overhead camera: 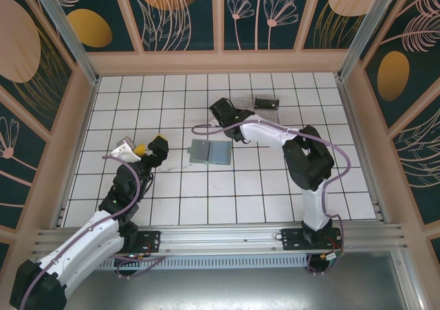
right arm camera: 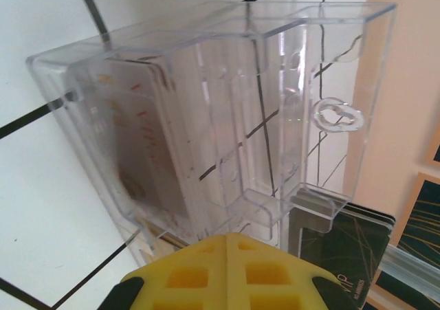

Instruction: Take the credit cards out of the card holder

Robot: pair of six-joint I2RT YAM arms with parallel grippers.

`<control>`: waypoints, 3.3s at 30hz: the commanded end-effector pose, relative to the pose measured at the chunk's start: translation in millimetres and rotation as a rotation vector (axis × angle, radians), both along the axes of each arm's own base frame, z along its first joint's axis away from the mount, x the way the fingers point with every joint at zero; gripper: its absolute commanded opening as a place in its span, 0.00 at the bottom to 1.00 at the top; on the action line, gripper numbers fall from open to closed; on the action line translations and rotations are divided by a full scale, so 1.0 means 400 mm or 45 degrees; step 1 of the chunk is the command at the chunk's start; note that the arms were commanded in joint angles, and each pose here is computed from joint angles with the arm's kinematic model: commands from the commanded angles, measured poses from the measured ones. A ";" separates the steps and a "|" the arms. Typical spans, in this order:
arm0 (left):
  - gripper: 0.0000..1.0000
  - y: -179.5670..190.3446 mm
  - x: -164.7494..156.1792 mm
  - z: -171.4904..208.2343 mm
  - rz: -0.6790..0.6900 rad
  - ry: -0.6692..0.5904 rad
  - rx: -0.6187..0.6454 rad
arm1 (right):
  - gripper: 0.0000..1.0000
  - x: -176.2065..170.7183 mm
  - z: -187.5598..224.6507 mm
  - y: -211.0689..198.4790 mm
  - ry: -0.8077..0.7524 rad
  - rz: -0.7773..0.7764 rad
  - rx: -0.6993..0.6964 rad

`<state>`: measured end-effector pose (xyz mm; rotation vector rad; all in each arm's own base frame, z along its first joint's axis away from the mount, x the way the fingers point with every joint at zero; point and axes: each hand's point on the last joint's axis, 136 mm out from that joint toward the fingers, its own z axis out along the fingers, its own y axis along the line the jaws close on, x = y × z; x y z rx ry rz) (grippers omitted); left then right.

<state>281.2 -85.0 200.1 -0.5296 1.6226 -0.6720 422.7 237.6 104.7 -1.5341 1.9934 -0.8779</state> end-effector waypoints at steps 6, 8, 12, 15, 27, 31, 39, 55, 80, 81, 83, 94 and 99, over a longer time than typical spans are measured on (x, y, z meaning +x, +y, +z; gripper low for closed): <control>0.99 0.014 0.000 0.002 0.034 -0.005 0.002 | 0.00 0.011 -0.011 -0.008 -0.003 -0.081 0.011; 0.99 0.013 0.000 0.002 0.033 -0.005 0.007 | 0.18 0.014 0.014 -0.008 -0.028 -0.114 0.066; 0.99 0.014 0.001 0.001 0.036 -0.003 0.011 | 0.25 0.007 0.054 -0.013 -0.005 -0.194 0.264; 0.99 0.014 0.003 -0.002 0.037 0.001 0.014 | 0.26 -0.008 0.069 -0.013 0.052 -0.224 0.441; 0.99 0.007 0.011 -0.014 0.029 0.020 0.037 | 0.29 -0.098 0.039 0.014 0.216 0.026 0.912; 0.99 0.010 0.011 -0.015 0.038 0.021 0.046 | 0.29 -0.096 0.006 0.017 0.260 0.052 0.877; 0.99 0.016 0.013 -0.019 0.057 0.026 0.061 | 0.34 -0.080 -0.020 0.027 0.281 0.109 0.866; 0.99 0.013 0.021 -0.040 0.060 0.056 0.085 | 0.35 -0.053 -0.009 0.010 0.264 0.178 0.920; 0.99 0.017 0.026 -0.052 0.078 0.076 0.106 | 0.32 -0.050 -0.013 0.030 0.164 0.490 0.735; 0.99 0.017 0.026 -0.053 0.078 0.077 0.106 | 0.32 -0.049 -0.011 0.034 0.169 0.492 0.743; 0.99 0.017 0.026 -0.054 0.077 0.078 0.105 | 0.32 -0.050 -0.013 0.038 0.186 0.493 0.743; 0.99 0.016 0.027 -0.054 0.077 0.079 0.106 | 0.31 -0.038 -0.038 0.036 0.216 0.470 0.737; 0.99 0.016 0.027 -0.053 0.076 0.078 0.105 | 0.31 -0.038 -0.046 0.035 0.231 0.466 0.738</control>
